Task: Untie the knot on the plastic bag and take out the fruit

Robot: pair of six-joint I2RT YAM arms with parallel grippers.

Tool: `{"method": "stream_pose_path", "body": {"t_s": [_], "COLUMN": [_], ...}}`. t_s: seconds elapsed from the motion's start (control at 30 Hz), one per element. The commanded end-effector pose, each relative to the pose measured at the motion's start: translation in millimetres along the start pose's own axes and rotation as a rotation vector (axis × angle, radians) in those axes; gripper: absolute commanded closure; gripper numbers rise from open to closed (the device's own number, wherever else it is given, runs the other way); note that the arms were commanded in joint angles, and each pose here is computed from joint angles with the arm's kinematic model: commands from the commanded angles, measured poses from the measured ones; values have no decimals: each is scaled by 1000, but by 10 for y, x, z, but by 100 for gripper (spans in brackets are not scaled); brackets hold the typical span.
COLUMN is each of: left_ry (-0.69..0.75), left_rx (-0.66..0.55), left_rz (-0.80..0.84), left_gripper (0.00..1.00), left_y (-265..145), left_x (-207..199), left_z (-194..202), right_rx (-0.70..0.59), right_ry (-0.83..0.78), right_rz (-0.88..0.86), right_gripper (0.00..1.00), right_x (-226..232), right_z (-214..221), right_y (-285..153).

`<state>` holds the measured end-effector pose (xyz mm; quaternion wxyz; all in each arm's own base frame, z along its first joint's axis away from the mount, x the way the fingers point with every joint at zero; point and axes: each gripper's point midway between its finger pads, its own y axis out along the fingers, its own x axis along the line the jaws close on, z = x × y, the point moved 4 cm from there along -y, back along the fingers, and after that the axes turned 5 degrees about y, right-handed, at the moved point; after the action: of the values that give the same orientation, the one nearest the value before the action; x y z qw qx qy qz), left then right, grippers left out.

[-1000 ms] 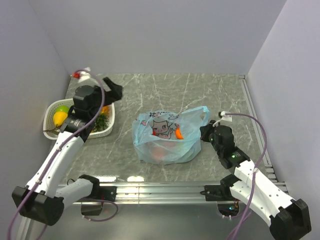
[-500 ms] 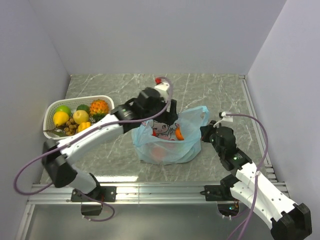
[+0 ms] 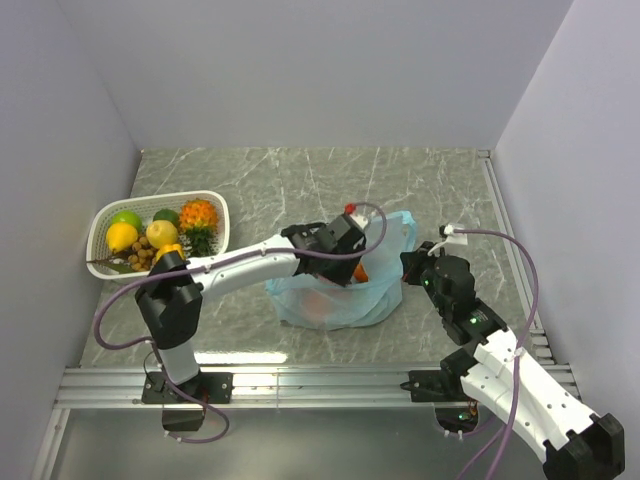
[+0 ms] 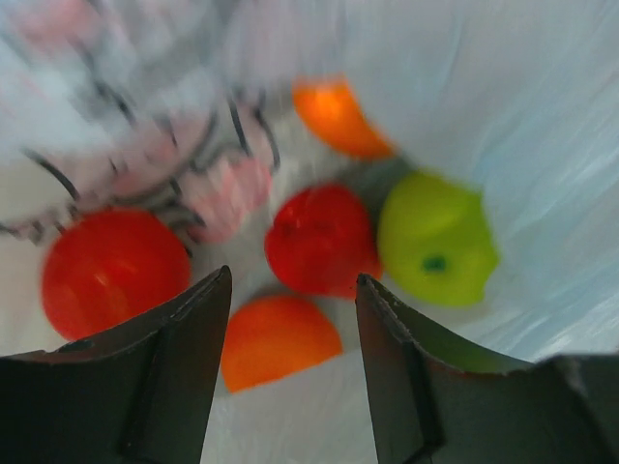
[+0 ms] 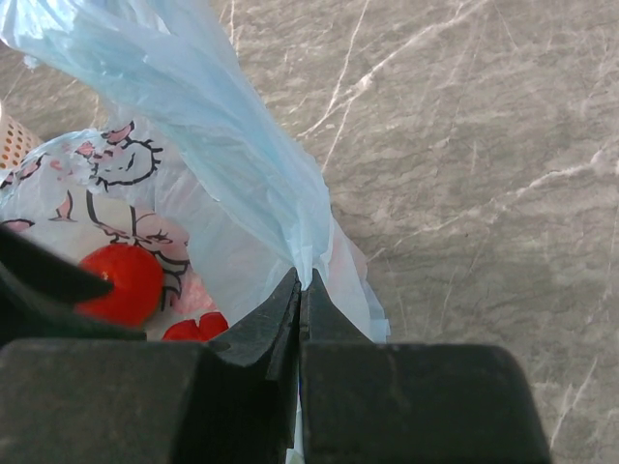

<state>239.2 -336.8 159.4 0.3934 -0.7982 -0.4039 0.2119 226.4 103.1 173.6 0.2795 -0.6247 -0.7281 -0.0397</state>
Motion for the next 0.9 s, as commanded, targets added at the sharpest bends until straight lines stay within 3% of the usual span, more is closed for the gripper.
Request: {"method": "stream_pose_path", "body": {"t_s": [0.0,0.2,0.33,0.5,0.87], "left_ry": [-22,-23,-49,-85,-98], "left_rx": [32,132,134,143,288], "left_rz": [3,56,33,60,-108], "left_gripper": [41,39,38,30,6], "left_y": [-161,-219,-275,-251,-91], "left_x": [-69,-266,-300,-379,-217], "left_z": [228,834,1028,1183,1701], "right_rx": [-33,-36,-31,-24,-7], "right_ry": [-3,0,1,2,2], "right_rz": [-33,-13,-15,-16,-19], "right_gripper": [99,99,99,98,96], "right_x": [105,74,78,82,93], "right_z": [-128,-118,-105,-85,-36], "right_y": [-18,-10,-5,7,-2]}}
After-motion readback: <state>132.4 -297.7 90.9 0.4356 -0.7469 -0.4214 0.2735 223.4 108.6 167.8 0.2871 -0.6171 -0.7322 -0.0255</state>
